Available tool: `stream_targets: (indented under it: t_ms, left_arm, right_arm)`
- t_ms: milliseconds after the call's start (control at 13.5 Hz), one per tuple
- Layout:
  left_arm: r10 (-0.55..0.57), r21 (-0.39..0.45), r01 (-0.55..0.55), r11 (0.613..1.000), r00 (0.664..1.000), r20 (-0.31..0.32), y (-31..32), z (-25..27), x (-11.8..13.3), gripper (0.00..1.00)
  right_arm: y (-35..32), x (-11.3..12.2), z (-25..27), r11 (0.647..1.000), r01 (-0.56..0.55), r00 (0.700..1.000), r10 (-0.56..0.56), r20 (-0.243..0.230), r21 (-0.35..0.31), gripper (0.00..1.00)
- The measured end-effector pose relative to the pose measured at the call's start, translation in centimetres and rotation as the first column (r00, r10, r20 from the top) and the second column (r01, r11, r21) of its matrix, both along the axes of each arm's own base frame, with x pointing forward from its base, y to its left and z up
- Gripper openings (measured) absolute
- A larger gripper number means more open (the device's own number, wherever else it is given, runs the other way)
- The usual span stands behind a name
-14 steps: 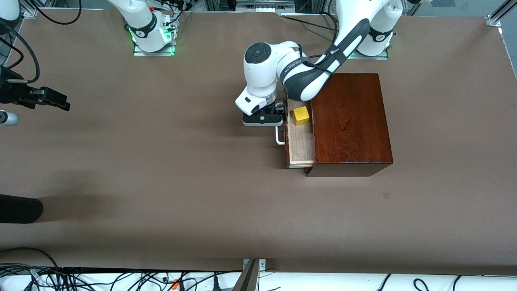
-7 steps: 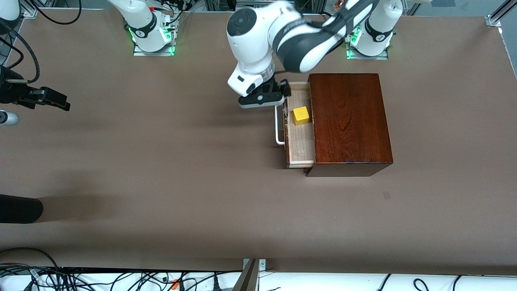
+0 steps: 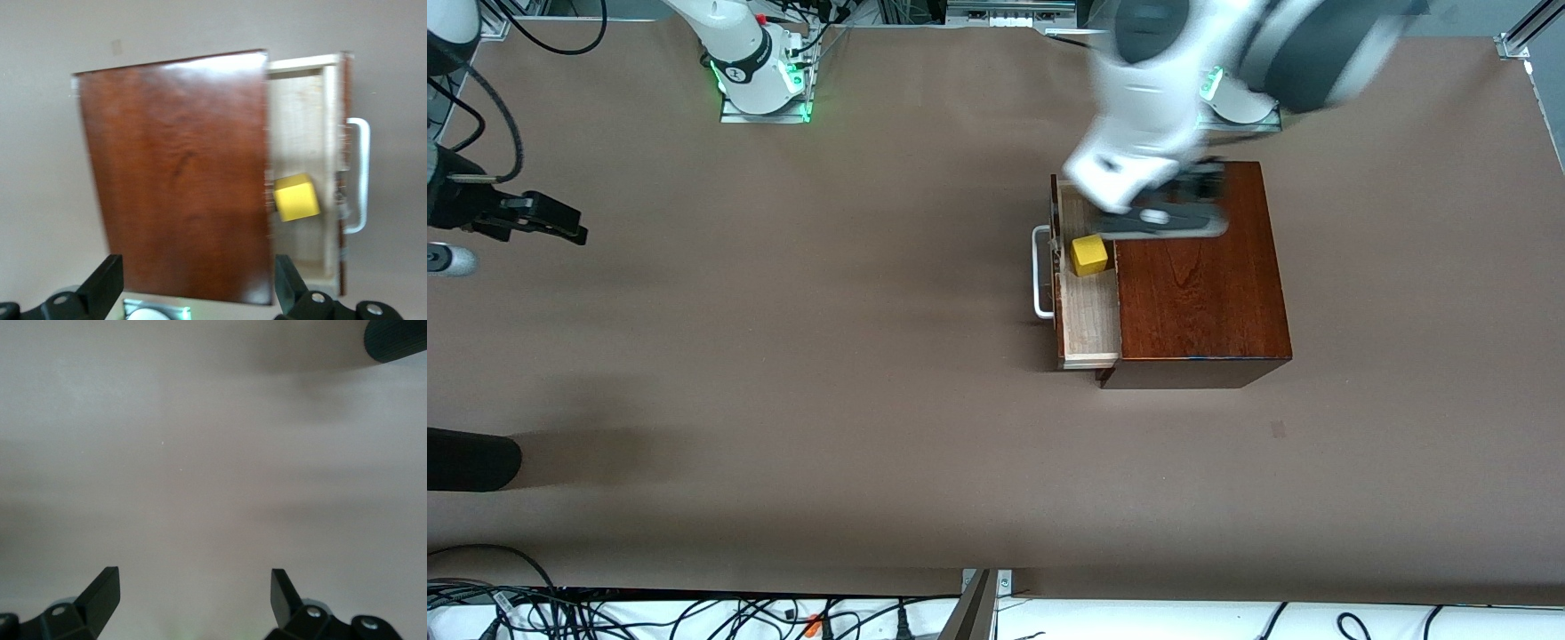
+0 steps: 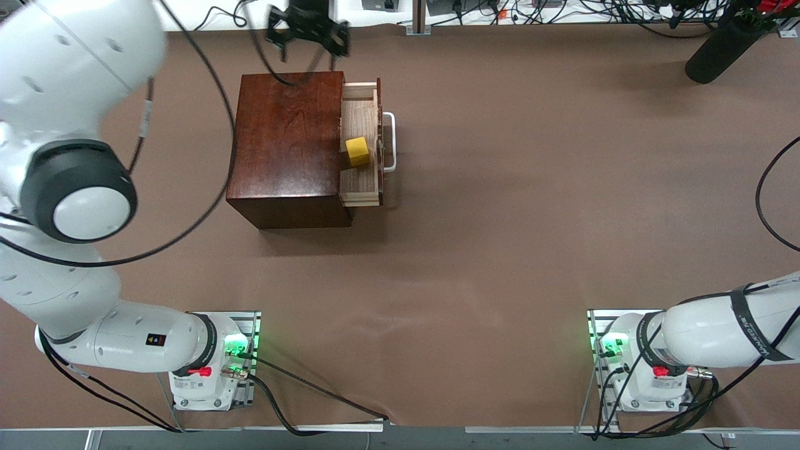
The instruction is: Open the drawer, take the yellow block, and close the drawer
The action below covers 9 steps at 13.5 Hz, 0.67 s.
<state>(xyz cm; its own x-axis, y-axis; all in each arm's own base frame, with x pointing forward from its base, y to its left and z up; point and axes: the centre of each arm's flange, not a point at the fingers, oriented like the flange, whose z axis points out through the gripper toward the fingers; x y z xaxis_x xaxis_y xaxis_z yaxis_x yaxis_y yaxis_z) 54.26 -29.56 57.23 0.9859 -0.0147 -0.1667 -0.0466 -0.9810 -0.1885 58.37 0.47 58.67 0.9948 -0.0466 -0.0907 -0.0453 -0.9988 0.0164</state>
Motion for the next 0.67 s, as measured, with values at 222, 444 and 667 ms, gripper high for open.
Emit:
stream_targets:
  t_ms: [222, 444, 667]
  left_arm:
    - [0.002, -0.079, -0.005, 0.997, 0.999, -0.045, 11.4, 2.7, 2.9, 1.00]
    - [-0.039, -0.137, 0.031, 0.990, 0.997, -0.060, 19.5, 3.8, 4.0, 1.00]
    - [-0.048, -0.184, 0.039, 0.982, 0.998, -0.045, 24.6, 4.4, 2.9, 1.00]
  right_arm:
    - [3.9, -0.1, 0.0, 0.998, 0.059, 0.998, -0.059, 0.004, -0.011, 1.00]
    - [7.6, -0.5, 0.0, 0.989, 0.145, 0.989, -0.145, 0.009, -0.023, 1.00]
    - [13.4, -1.6, 0.0, 0.962, 0.272, 0.962, -0.271, 0.019, -0.038, 1.00]
